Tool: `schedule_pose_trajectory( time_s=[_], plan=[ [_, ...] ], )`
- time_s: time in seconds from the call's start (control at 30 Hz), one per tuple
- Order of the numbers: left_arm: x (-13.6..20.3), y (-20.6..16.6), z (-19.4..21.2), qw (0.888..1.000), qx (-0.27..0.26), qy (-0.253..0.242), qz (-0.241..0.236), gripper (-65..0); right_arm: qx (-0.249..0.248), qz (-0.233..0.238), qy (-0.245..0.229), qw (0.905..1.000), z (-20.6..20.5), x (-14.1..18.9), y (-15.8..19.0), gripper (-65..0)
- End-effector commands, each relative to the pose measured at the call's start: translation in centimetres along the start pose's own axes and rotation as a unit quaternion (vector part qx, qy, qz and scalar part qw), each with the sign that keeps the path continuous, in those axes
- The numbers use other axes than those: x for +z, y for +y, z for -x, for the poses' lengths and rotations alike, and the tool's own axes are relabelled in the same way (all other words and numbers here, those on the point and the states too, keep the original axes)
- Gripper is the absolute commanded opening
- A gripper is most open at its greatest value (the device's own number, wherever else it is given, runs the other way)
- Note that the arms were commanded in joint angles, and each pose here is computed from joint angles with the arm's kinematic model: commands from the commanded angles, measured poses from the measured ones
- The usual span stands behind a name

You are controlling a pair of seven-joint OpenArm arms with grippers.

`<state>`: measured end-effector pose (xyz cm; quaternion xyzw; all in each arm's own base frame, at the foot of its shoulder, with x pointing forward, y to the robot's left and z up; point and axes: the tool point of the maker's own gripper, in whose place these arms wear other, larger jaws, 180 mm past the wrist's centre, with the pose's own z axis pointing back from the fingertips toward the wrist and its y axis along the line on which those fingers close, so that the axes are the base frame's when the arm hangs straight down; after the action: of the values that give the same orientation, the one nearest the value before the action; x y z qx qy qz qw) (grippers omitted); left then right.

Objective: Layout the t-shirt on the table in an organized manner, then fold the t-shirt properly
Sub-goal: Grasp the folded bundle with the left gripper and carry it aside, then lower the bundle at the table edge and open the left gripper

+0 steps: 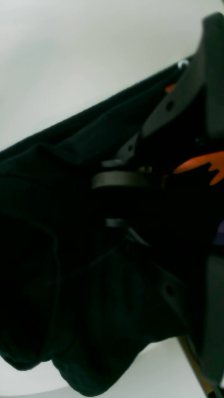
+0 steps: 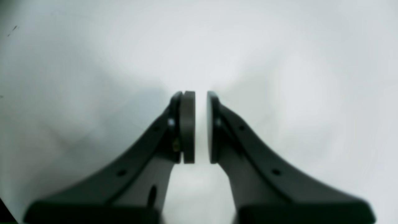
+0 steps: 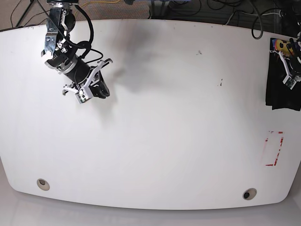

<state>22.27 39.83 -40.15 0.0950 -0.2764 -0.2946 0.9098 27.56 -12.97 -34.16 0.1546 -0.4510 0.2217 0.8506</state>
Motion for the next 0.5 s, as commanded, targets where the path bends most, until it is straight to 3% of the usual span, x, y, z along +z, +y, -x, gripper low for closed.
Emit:
schedule_pose_trajectory(
  time_s=[0.0,0.3,0.47],
  plan=[
    [0.8,1.9,-0.8,1.0,-0.009,-0.004,-0.013,-55.4,0.012,0.0,-0.021,0.9997,-1.3,0.3,-0.2,-59.3],
    [2.0,4.2,-6.7,0.997,-0.045,-0.049,-0.049,-55.4,0.022,0.003,-0.027,0.9994,-1.9,0.7,-0.3,-59.3],
    [4.7,6.1,-10.9,0.989,-0.075,-0.08,-0.096,-55.4,0.035,0.015,-0.042,0.9984,-3.1,1.6,-0.4,-59.3]
  ],
)
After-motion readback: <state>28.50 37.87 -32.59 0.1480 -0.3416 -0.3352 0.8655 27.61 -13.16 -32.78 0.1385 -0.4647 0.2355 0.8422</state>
